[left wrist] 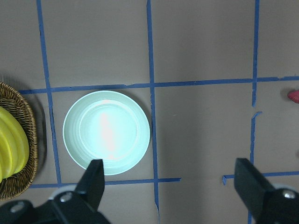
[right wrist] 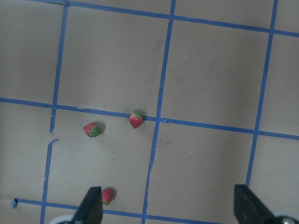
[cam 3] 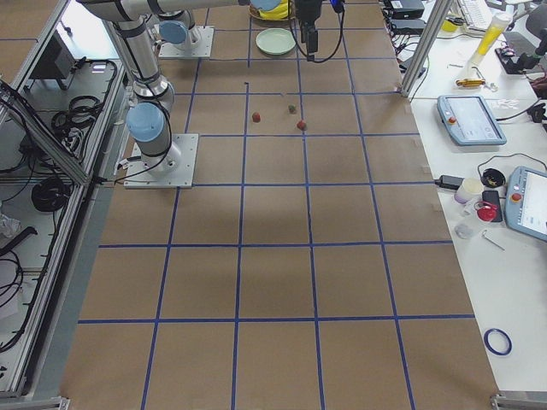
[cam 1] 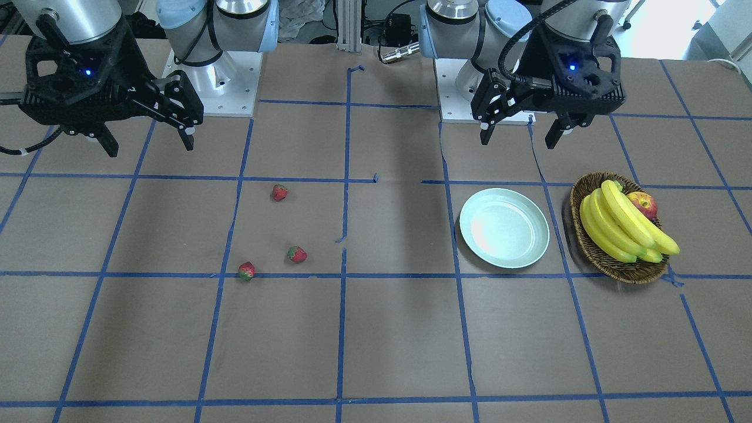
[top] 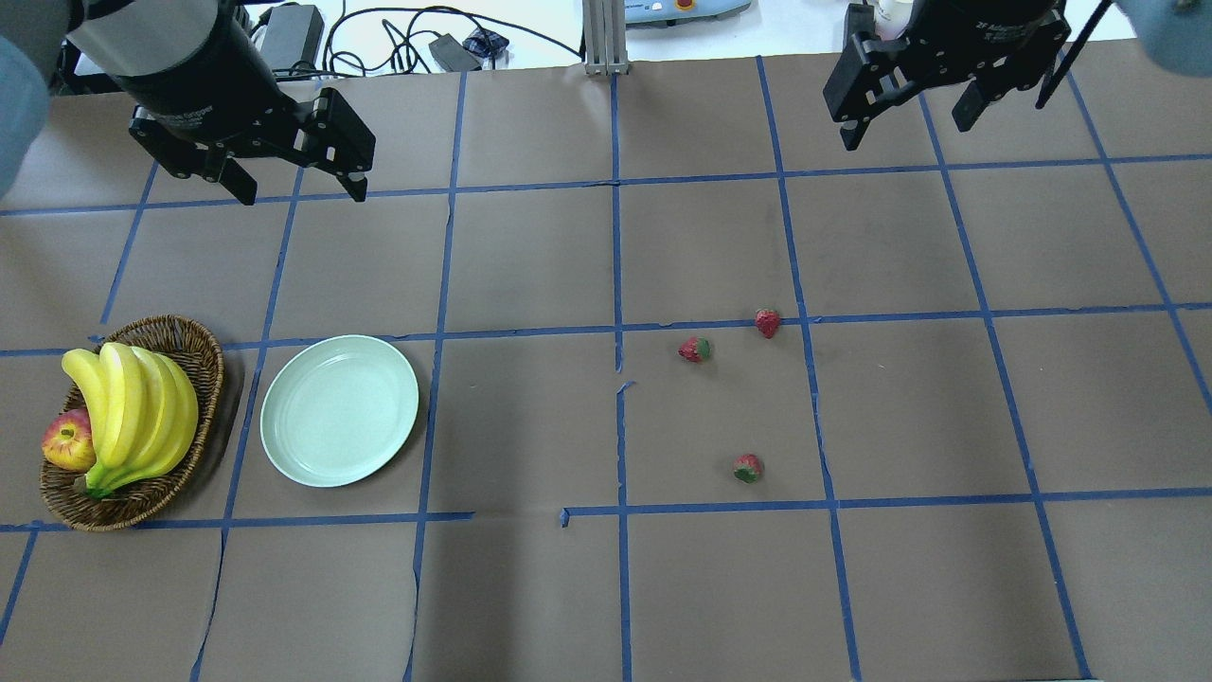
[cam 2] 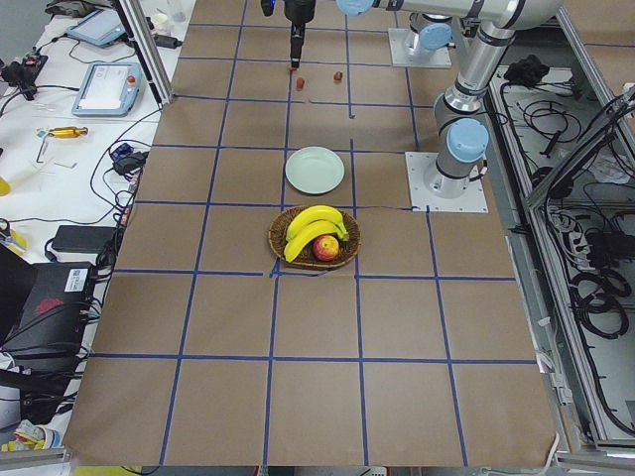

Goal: Collect all strawberries into plate

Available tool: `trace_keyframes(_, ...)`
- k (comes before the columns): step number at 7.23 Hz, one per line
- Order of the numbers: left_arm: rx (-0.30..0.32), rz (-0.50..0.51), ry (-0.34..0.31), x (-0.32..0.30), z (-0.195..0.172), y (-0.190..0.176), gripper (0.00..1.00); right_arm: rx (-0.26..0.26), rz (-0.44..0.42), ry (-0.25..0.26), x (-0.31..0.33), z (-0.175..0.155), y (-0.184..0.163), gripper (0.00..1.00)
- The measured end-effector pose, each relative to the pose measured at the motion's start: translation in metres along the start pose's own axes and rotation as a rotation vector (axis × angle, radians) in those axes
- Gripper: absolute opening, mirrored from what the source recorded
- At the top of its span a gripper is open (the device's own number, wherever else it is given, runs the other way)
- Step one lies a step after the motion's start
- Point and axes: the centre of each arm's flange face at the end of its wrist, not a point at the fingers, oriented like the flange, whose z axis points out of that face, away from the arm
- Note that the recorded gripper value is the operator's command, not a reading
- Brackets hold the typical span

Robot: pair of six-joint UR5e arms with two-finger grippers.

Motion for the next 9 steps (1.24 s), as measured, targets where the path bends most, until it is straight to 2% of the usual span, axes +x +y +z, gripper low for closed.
trace_keyframes(2, -0.004, -0.001, 0.000, -0.0003, 0.0023, -0.0007, 1.00, 0.020, 0.009, 0.003, 0.0000, 0.0032, 0.0010, 1.00)
trace_keyframes(9, -0.008, -0.002, -0.002, -0.0008, 0.0036, -0.0012, 1.00, 0.022, 0.016, 0.002, -0.0012, 0.0027, 0.0034, 1.00)
